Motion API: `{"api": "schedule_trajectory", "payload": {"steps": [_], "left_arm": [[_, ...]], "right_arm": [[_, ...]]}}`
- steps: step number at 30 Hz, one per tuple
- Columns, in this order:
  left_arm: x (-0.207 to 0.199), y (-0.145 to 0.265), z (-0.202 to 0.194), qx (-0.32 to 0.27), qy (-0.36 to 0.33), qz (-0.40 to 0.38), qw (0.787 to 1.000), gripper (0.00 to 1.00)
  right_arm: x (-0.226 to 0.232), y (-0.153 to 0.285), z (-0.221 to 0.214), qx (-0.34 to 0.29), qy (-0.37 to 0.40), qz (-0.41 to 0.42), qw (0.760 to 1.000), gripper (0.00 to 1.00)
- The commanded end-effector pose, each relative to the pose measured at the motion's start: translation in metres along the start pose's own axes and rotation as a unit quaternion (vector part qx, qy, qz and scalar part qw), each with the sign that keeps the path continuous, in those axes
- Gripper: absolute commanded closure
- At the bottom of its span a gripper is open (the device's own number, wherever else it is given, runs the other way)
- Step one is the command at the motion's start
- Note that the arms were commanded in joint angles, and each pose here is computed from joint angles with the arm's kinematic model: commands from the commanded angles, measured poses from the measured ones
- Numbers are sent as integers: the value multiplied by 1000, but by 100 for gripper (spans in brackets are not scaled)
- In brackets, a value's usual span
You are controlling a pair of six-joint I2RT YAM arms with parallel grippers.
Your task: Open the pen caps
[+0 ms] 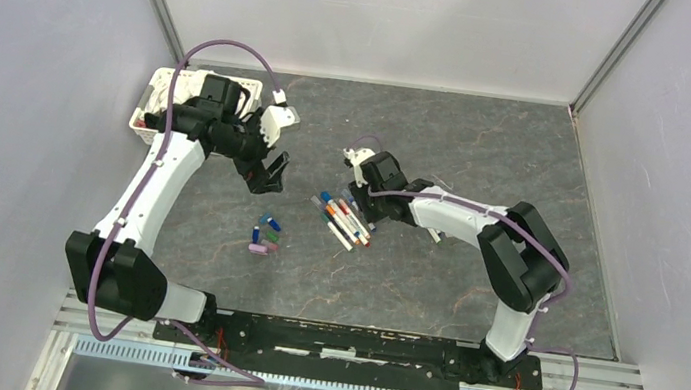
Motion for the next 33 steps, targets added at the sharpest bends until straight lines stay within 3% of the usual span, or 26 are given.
{"api": "schedule_trajectory", "payload": {"steps": [1, 19, 33], "left_arm": [[-5, 0, 2, -6, -21, -14, 1000, 0], [-1, -2, -4, 11, -27, -14, 999, 0], [4, -1, -3, 16, -30, -5, 999, 0]], "right_arm": [[3, 29, 28, -49, 23, -37, 998, 68], [85, 5, 29, -32, 89, 44, 995, 72], [89, -9, 0, 6, 98, 38, 994, 70]]}}
Point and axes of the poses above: each gripper's point midway between its finger pads, its own y axis back along the fingers, its own x axis along the line the jaws close on, z = x × y, the point moved 1 cm from there along y, back along the fingers, and after that the axes turned 8 degrees about y, right-handed, at the moved point
